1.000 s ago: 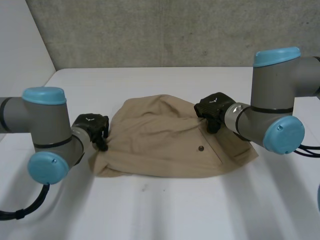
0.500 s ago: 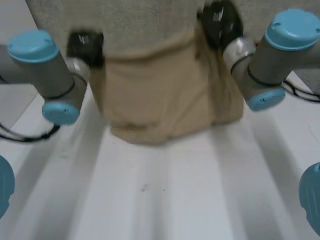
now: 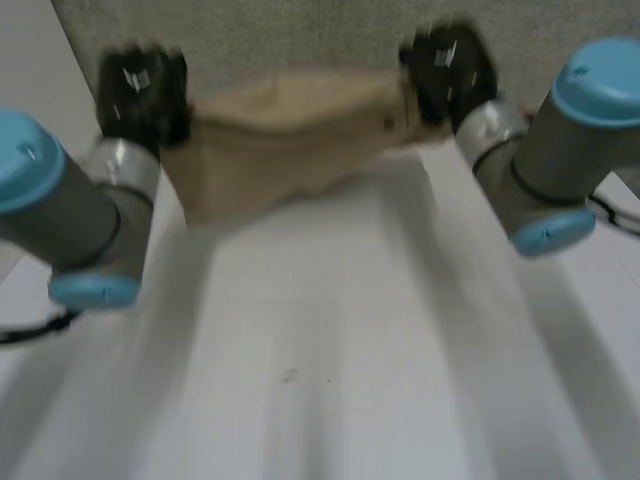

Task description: Fold the shorts.

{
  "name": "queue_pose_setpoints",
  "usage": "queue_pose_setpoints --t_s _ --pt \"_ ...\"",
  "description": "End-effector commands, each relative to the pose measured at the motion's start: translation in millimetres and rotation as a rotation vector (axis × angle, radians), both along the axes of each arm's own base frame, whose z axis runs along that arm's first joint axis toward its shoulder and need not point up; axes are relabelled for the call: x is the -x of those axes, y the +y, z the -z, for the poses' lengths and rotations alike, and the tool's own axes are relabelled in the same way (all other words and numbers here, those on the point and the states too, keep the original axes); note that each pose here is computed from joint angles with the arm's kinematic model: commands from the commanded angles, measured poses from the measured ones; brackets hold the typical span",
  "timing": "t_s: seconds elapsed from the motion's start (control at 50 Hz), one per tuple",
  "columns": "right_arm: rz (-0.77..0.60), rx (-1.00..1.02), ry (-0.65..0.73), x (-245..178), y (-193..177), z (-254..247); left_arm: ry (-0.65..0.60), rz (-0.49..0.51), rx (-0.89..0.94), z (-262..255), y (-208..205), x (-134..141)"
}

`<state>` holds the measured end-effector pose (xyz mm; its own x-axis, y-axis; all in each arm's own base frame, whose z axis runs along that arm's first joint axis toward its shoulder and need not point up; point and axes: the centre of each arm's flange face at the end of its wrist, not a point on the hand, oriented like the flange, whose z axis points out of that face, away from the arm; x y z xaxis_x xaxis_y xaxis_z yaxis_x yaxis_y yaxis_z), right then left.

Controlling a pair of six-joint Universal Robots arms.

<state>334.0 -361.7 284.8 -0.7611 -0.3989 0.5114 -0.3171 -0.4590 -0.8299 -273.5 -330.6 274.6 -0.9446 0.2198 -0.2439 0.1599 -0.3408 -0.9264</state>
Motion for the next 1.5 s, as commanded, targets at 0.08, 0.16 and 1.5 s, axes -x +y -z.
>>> queue_pose_setpoints --t_s 0.08,0.16,1.5 --pt "-0.005 -0.504 0.315 23 51 103 -0.212 0.039 -0.467 102 63 -14" --pt "-0.006 -0.601 0.358 32 64 111 -0.249 0.036 -0.545 110 80 -23" --pt "0.015 -0.762 0.386 104 143 122 -0.359 0.187 -0.833 125 205 -53"
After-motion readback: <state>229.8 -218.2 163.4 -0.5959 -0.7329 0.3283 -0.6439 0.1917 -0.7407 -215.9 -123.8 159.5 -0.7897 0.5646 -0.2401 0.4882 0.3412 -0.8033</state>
